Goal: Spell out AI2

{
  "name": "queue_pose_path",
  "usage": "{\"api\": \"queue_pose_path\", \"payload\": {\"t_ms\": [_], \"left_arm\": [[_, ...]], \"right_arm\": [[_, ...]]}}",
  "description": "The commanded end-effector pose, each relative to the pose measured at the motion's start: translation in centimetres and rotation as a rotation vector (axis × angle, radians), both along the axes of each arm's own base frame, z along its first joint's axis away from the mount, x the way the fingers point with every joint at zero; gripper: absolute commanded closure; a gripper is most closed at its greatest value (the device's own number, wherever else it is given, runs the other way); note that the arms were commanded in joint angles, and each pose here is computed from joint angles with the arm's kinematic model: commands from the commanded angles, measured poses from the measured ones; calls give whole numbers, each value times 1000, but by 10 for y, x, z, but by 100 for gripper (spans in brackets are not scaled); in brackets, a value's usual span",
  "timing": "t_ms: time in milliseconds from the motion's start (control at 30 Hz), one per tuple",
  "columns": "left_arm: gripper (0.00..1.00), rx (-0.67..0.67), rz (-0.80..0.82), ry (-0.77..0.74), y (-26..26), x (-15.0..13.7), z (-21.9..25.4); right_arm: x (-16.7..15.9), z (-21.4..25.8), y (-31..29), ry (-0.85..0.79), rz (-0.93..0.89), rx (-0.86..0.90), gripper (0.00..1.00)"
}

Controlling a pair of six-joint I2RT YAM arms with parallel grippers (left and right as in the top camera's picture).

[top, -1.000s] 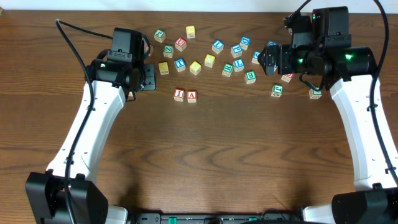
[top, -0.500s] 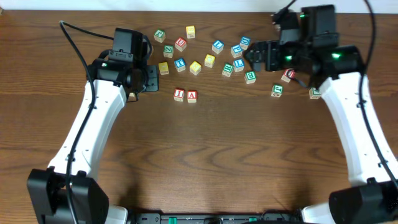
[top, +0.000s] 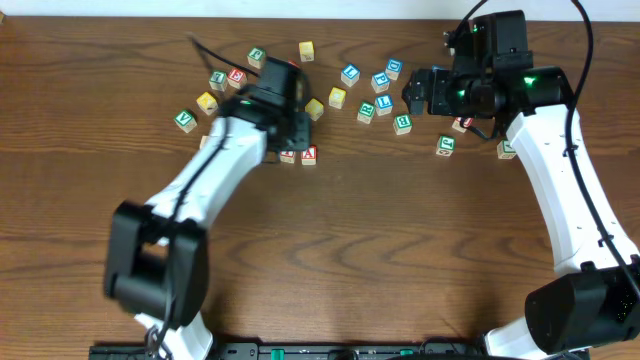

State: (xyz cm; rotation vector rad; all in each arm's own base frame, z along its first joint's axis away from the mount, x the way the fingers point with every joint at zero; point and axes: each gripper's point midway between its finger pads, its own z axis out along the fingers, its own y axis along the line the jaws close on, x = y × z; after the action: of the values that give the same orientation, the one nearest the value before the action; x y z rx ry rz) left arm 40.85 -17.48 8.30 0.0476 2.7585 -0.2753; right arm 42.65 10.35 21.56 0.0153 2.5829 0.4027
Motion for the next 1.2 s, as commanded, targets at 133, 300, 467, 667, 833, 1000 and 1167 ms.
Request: {"api": "queue_pose_path", "payload": {"t_ms": [133,300,467,667,833,1000,1167], "left_arm": [[61,119,89,-8,-7,10,-30],[61,133,124,-29,-10,17,-40],[61,129,118,-37,-16,22,-51],[61,130,113,-33,-18,21,-54],[61,136,113,-22,-16,17,-59],[60,139,112,-18,-15,16,-60],[61,125,34,-13,-23,15,-58]], "right_arm": [[-1,-2,-16,7,-61,-61,1],[-1,-2,-18,9,-65,-69,1],[-2,-3,-19,12,-69,-76,1],[-3,-4,-20,18,-69,-78,1],[-3,-4,-21,19,-73,-84,1],[-3,-5,-25,16,-86,-103,1],[-3,-5,-25,17,-87,-106,1]]}}
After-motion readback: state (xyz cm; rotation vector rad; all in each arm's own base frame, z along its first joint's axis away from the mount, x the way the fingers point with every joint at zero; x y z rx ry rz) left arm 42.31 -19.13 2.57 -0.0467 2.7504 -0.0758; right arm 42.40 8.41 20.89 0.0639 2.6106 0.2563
